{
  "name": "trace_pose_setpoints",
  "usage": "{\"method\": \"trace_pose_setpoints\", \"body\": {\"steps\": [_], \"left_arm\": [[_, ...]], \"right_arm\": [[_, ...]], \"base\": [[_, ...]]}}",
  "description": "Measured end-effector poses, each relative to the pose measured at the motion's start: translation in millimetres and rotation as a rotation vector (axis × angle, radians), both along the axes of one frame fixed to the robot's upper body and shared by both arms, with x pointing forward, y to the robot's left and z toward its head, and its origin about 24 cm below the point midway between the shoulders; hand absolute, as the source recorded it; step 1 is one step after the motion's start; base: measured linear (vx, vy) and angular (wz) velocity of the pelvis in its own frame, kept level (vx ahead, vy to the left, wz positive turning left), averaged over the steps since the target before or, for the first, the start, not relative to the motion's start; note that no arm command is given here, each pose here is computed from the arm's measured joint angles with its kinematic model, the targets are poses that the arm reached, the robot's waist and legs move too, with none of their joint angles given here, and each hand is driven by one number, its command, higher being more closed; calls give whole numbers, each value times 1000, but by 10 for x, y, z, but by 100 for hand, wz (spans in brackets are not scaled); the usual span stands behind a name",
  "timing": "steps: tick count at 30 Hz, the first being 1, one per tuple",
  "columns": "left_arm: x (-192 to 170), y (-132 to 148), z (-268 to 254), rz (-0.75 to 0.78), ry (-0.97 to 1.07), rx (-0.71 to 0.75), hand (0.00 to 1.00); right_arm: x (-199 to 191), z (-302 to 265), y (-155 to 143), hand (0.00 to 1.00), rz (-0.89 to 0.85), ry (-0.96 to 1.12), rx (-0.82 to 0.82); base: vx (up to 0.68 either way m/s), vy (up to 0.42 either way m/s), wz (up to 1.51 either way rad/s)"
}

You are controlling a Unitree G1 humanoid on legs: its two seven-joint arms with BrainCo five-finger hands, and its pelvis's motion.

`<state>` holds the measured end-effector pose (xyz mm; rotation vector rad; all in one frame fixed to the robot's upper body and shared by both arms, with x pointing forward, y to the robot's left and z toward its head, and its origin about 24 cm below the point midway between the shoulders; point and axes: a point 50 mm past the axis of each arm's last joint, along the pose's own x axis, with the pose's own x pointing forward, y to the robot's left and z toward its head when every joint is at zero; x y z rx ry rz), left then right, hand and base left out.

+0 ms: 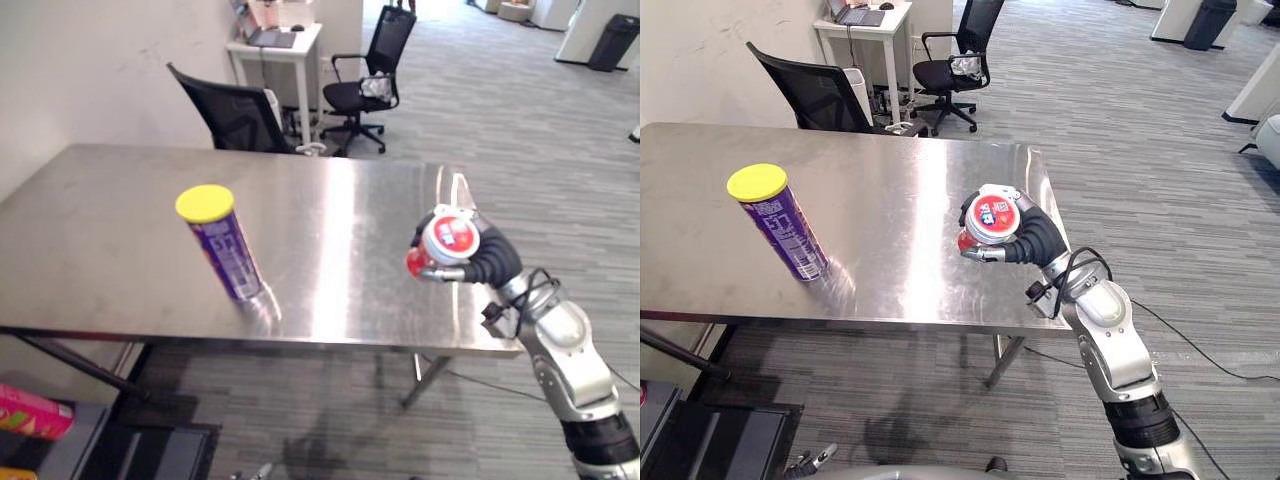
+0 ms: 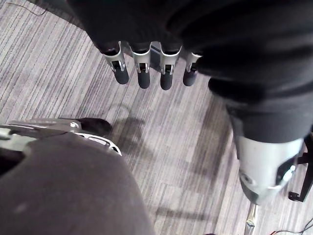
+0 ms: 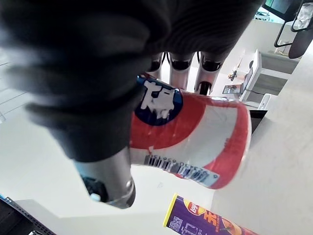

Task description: Put the gum and the chips on the shelf.

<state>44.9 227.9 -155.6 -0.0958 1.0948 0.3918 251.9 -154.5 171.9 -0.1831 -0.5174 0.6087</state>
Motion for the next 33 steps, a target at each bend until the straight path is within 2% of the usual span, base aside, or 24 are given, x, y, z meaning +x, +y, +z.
{"method": "trace_pose_setpoints", "body": {"steps": [13,18,23,26,29,33], "left_arm": [[28,15,5,18,-3,12,0],[208,-16,24,119,-69,-17,0],[66,-99,-15,175,-48,-46,0],[-18,-204,-47,201,-32,-71,0],[21,-146,-24,187,-63,-39,0],[-111,-184,-51,211,-31,-50,0]], "right_arm": [[39,-219,-152,100,-106,99,21],[156,-238,-87,100,-84,113,-1],[217,-187,-45,100,-55,82,-17],[217,-21,-301,100,-145,8,-39],[180,85,-611,100,-272,-26,-40],[145,23,-659,100,-311,-5,-22]], "base": [[-27,-19,18],[-79,-63,32],[-130,-130,41],[-8,-101,106],[-125,-109,180],[-142,-49,123]]}}
